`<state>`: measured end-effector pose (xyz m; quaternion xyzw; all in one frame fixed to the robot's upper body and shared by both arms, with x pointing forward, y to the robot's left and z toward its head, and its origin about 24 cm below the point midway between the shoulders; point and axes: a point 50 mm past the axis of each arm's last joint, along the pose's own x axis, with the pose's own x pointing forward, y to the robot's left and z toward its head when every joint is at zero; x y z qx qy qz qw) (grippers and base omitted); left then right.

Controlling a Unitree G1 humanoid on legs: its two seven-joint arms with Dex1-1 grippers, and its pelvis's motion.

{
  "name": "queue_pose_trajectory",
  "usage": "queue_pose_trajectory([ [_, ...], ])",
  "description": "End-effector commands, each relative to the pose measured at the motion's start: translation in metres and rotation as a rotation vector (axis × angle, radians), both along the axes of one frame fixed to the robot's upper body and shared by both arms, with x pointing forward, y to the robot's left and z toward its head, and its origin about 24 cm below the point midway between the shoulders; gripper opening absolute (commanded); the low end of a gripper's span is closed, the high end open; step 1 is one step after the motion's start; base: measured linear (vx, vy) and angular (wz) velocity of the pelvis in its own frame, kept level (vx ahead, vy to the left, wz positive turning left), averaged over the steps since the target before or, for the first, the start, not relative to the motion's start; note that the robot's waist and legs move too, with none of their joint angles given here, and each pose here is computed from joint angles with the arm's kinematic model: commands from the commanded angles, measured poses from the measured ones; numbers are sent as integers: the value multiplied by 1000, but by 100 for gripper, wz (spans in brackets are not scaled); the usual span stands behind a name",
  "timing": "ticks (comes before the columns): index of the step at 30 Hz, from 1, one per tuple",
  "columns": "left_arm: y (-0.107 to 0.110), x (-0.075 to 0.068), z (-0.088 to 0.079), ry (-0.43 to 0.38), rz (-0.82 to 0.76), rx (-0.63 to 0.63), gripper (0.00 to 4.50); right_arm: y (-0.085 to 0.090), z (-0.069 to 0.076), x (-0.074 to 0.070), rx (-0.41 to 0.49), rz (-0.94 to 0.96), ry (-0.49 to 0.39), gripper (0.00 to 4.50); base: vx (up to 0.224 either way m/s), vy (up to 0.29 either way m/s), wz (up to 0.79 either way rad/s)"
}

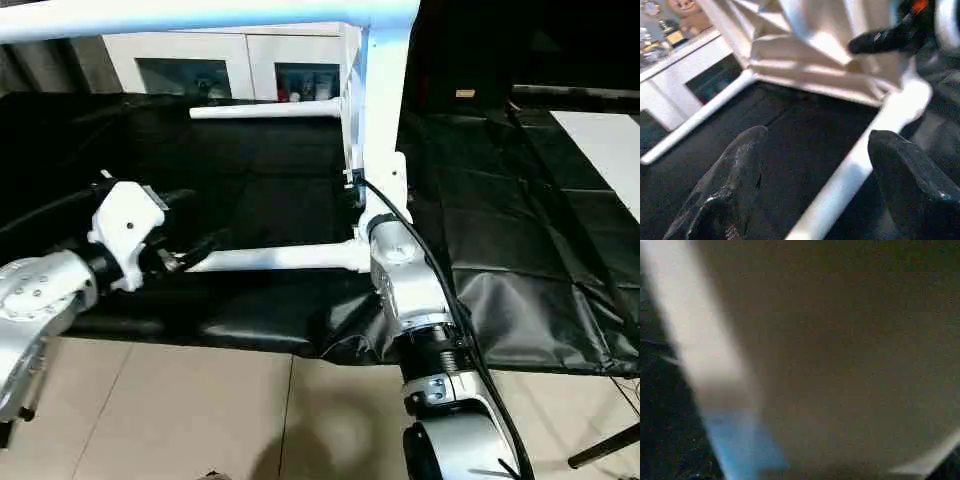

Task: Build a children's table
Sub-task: Flip table

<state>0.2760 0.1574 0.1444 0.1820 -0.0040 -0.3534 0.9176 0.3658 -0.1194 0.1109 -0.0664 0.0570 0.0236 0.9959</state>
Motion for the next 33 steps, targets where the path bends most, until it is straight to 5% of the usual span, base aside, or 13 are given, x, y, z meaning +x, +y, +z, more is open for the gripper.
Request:
queue_pose_trajectory([
  [1,-3,-6,0,43,-44,-45,359,3,8,-1,0,21,-32,296,0,0,0],
  [5,-4,-13,-7,105,-72,-37,359,5,10,-2,-25,30,-41,296,0,0,0],
  [23,-1,-15,-8,132,-56,-9,359,11,18,-2,-6,52,-111,296,0,0,0],
  [33,-2,-16,-8,142,-58,-1,359,10,19,2,24,61,-116,206,0,0,0],
])
